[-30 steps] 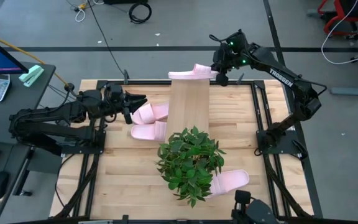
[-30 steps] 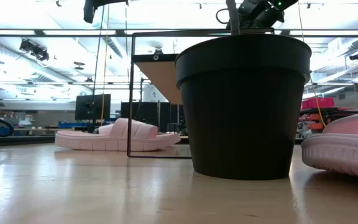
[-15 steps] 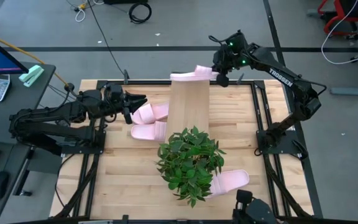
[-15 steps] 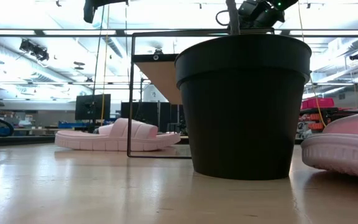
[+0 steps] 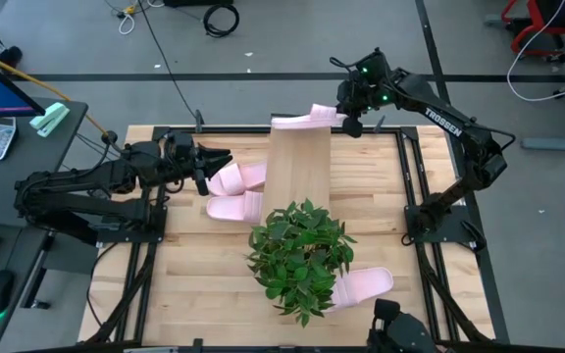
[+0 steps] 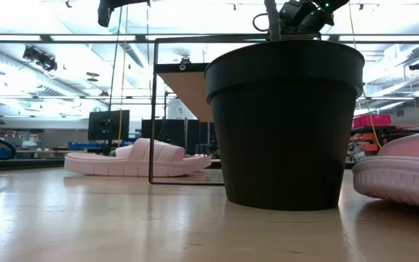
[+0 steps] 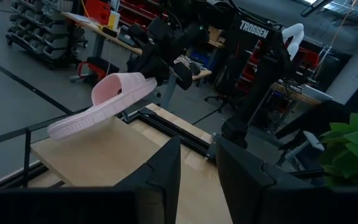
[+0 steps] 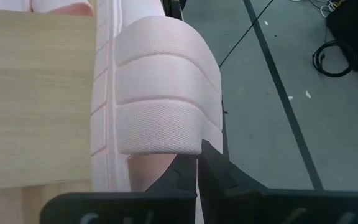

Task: Pick and place slides into the shelf
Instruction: Put the pink slide on the shelf

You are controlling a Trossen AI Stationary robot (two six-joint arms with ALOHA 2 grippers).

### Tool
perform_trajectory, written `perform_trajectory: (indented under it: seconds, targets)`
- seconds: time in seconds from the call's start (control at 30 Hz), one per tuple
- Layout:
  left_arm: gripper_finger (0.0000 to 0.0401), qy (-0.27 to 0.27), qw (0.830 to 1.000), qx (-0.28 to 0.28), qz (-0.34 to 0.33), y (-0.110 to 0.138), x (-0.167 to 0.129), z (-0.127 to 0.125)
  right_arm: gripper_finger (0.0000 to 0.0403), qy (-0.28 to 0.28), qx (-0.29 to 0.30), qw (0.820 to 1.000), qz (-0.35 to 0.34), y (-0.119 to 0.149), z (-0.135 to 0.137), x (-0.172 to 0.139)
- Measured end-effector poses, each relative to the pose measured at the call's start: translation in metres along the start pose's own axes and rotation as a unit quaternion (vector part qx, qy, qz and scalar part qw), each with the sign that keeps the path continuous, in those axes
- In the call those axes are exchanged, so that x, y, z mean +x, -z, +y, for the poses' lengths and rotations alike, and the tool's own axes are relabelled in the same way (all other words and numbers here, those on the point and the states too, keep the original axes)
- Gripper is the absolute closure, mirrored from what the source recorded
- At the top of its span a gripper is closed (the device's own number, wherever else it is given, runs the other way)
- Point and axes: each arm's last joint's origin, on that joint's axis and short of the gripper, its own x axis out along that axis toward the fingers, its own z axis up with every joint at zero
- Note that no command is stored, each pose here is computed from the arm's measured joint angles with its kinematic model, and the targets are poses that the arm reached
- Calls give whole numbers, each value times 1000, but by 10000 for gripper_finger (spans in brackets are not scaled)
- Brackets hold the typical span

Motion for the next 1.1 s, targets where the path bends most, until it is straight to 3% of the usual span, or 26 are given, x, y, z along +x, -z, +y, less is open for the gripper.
perform_trajectory:
  seconds: [1.1]
  targets:
    - [294,0,1000,1,0,0,0,0,395,-8,1,999,48,18,16,25]
